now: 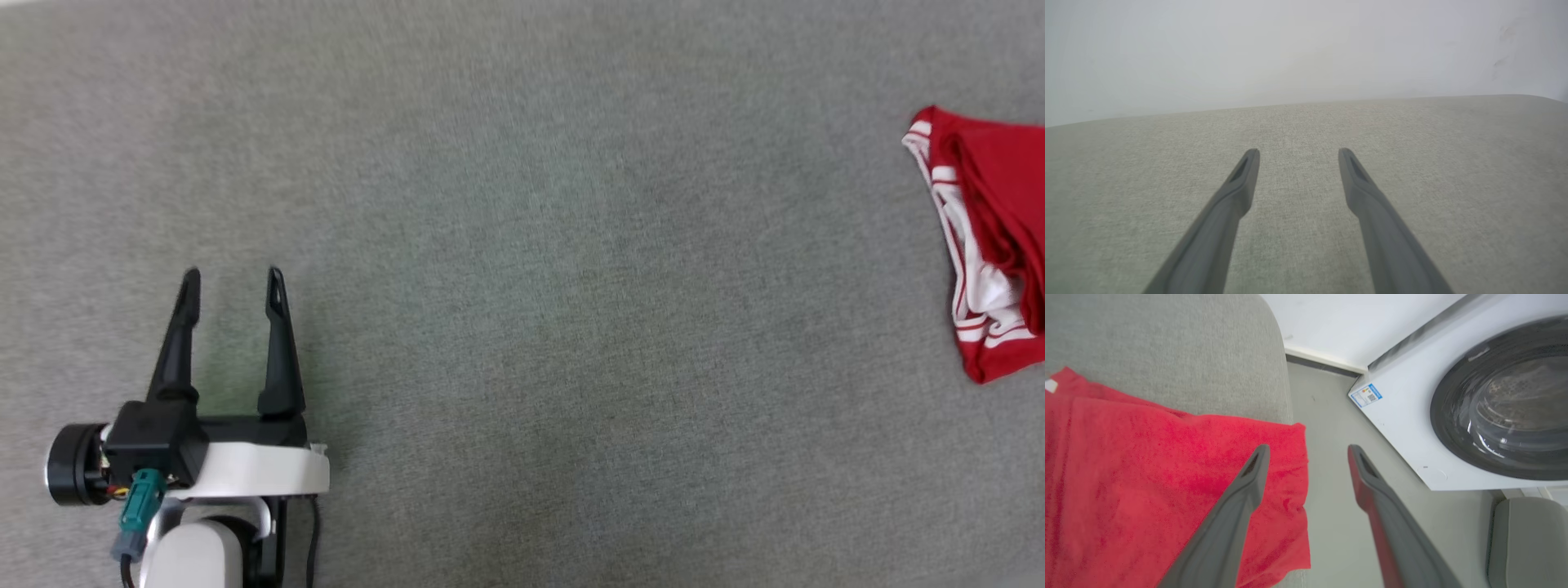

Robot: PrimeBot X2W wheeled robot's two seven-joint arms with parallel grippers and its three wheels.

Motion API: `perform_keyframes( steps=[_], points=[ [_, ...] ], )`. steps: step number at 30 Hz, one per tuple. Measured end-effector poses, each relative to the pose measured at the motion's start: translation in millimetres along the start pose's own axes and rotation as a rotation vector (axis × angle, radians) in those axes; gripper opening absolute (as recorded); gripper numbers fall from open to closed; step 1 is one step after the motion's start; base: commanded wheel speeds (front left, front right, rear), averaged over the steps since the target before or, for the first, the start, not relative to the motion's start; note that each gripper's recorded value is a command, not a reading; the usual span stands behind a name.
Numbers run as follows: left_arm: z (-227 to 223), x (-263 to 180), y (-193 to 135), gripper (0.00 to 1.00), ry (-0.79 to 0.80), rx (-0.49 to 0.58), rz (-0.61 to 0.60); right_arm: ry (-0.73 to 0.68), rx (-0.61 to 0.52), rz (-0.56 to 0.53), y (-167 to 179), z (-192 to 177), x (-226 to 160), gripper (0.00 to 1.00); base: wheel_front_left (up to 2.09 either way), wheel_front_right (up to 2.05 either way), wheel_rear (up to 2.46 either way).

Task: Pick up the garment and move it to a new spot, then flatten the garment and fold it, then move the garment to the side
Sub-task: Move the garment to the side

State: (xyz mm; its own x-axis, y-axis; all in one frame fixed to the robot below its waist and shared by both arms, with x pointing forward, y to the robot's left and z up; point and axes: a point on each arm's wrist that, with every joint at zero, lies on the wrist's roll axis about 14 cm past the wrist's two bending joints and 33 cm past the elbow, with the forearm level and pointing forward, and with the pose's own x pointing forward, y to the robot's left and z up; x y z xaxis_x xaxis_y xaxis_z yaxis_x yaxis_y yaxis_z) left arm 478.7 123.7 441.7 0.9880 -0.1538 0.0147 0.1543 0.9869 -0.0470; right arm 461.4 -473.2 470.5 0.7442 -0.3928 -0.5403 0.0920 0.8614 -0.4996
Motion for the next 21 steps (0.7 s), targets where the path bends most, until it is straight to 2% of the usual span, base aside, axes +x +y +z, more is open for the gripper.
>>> perform_keyframes(
  steps=[2,6,12,17,21],
  points=[
    [9,-8,0,1.00,-0.008,0.002,0.005,-0.121,-0.025,-0.030,-11,26,-9,1.00,0.00,0.00,0.00],
    [28,-25,4,1.00,-0.035,0.011,0.028,-0.399,0.025,-0.076,-25,85,-35,1.00,0.00,0.00,0.00],
    [53,-54,11,1.00,-0.072,0.021,0.069,-0.754,0.080,-0.085,-15,159,-86,1.00,0.00,0.00,0.00],
    [72,-76,21,1.00,-0.110,0.023,0.114,-1.021,0.151,-0.024,25,203,-146,1.00,0.00,0.00,0.00],
    [82,-94,30,1.00,-0.129,0.025,0.154,-1.119,0.220,0.066,76,197,-183,1.00,0.00,0.00,0.00]
  ],
)
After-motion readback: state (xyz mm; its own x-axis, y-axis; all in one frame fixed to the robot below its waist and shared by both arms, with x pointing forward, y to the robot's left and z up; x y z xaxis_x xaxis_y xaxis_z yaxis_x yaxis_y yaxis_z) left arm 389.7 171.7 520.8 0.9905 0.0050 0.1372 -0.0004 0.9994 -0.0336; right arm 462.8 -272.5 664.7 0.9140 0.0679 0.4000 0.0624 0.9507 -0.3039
